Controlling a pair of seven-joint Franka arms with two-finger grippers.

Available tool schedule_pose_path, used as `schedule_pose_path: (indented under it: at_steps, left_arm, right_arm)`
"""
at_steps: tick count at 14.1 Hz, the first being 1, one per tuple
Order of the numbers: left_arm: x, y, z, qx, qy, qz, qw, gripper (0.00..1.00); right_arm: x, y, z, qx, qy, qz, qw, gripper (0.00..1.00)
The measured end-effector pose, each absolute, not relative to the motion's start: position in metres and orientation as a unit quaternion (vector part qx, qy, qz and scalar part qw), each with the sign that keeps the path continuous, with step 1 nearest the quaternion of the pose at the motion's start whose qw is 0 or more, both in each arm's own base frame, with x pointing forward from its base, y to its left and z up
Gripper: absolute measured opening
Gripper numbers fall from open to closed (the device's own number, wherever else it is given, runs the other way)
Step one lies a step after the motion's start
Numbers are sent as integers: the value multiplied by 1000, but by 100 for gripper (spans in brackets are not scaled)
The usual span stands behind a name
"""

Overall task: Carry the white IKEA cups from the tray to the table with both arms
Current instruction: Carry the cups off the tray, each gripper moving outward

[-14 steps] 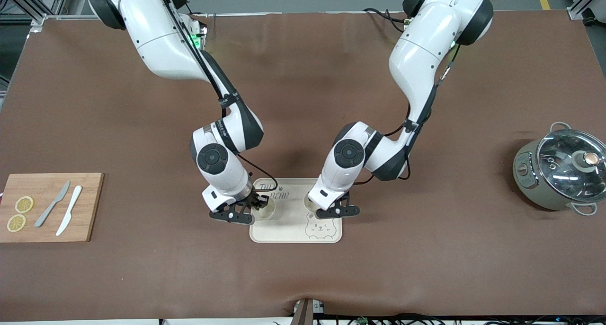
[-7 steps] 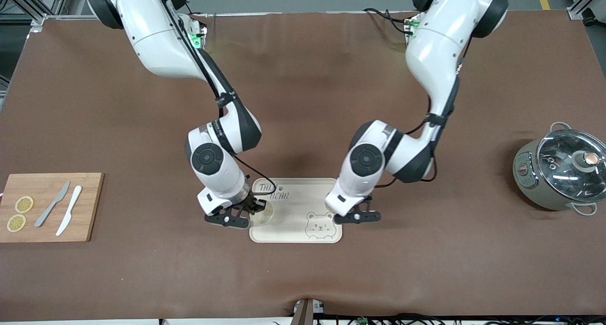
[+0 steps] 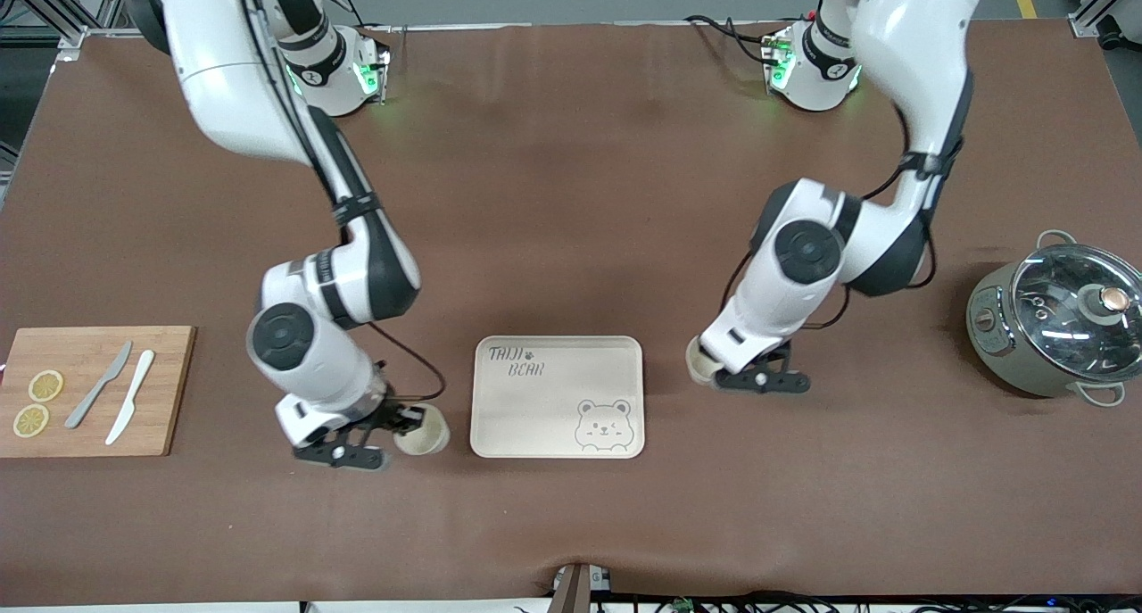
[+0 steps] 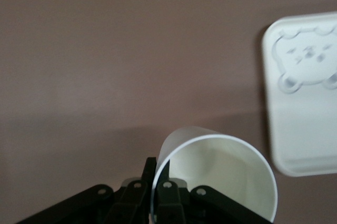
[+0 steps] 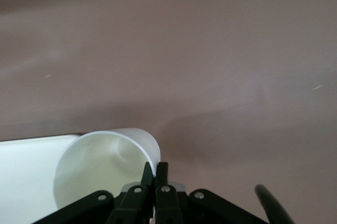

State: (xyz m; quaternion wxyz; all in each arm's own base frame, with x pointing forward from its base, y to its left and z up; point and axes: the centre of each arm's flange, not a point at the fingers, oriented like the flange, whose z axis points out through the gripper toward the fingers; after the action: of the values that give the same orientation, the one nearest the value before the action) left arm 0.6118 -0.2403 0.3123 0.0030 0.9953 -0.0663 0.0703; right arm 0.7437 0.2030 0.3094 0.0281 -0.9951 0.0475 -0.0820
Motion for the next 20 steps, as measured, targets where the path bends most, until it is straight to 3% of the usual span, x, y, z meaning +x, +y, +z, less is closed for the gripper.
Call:
schedule_pose_path:
  at_steps: [4, 8, 13, 20]
  left_arm:
    - [537, -139, 278, 991, -105, 84, -4, 4]
    - [483, -108, 245, 989, -113, 92, -1, 4]
    - [473, -111, 238, 990, -111, 86, 2, 4]
    - [468, -115, 223, 994, -88, 68, 16, 4]
  right_arm:
    - [762, 110, 308, -997, -5, -81, 13, 3]
    - [766, 28, 299, -996, -54, -69, 2, 3]
    - [761, -43, 281, -994, -98, -54, -2, 3]
    - [752, -62, 252, -993, -110, -41, 35, 3]
